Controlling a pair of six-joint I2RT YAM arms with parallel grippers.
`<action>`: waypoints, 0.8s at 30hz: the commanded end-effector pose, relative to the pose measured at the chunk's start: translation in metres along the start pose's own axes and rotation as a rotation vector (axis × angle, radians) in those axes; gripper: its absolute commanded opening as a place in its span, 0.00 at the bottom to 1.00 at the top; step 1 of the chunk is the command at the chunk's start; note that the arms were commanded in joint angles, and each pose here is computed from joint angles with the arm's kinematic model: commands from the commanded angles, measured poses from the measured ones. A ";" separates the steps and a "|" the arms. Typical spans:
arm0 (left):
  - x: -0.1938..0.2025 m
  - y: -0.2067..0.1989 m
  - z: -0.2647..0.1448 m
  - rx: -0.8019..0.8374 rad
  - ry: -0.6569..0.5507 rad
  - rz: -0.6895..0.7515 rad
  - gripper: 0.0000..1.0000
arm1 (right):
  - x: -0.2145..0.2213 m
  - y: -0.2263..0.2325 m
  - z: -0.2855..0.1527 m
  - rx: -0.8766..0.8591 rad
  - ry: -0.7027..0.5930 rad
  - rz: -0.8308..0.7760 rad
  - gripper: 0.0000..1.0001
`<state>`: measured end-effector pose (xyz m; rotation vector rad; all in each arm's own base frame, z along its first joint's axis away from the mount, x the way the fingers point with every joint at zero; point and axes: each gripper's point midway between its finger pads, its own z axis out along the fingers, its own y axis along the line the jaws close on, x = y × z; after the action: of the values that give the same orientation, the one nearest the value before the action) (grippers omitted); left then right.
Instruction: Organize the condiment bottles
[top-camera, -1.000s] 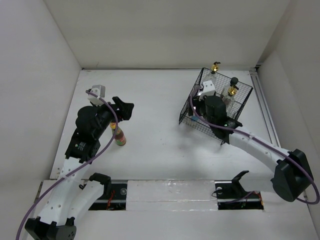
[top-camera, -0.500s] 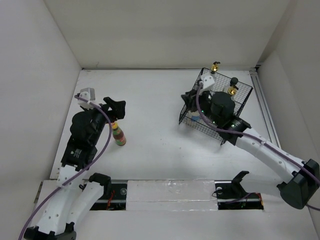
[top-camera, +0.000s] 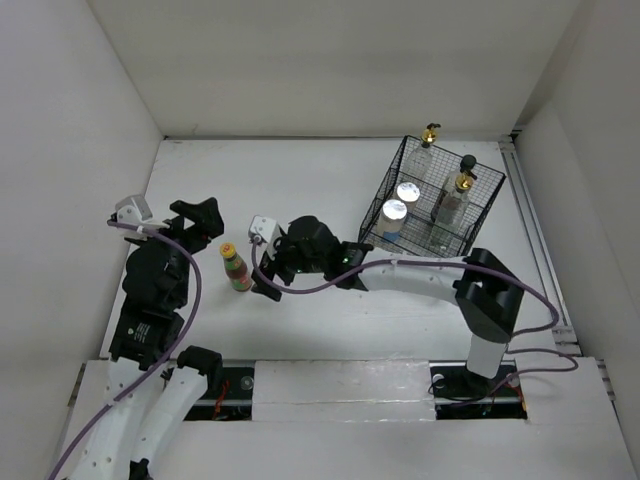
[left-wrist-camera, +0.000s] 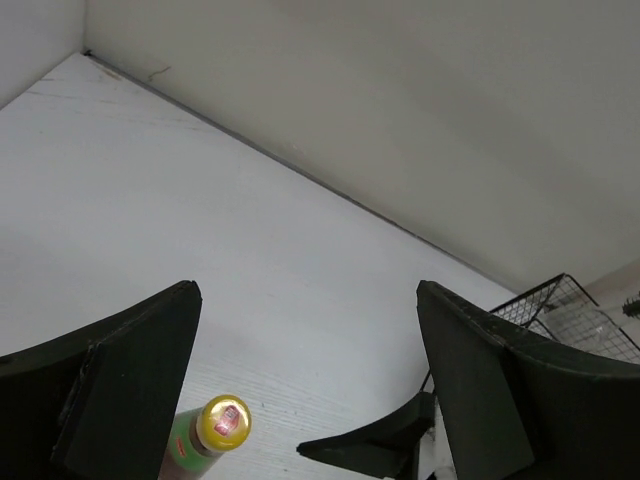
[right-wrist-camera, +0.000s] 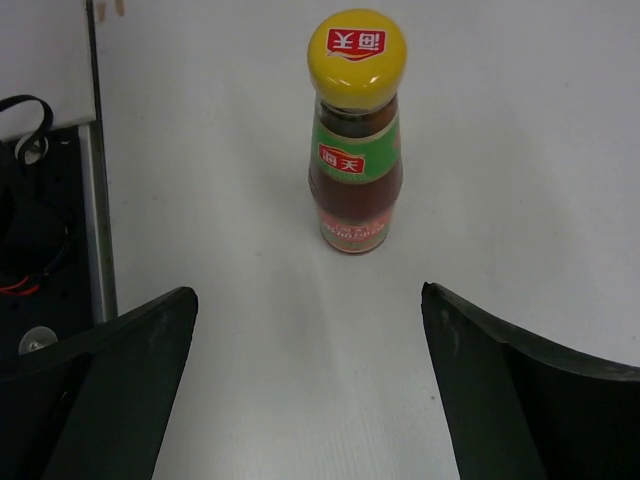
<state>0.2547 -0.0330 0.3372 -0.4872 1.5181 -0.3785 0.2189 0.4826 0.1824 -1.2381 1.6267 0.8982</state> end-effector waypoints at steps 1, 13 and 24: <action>-0.023 0.009 -0.006 -0.064 -0.091 -0.055 0.86 | -0.055 0.005 0.008 -0.037 -0.123 -0.072 0.99; -0.038 0.015 -0.018 -0.086 -0.151 -0.094 0.87 | -0.070 -0.015 0.064 0.035 -0.233 -0.035 0.98; -0.037 0.014 -0.018 -0.080 -0.147 -0.094 0.87 | -0.085 -0.013 0.091 -0.012 -0.312 0.007 0.54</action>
<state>0.2380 -0.0042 0.3459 -0.6315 1.4233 -0.3232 0.2649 0.5752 0.1874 -1.1041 1.4981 0.9699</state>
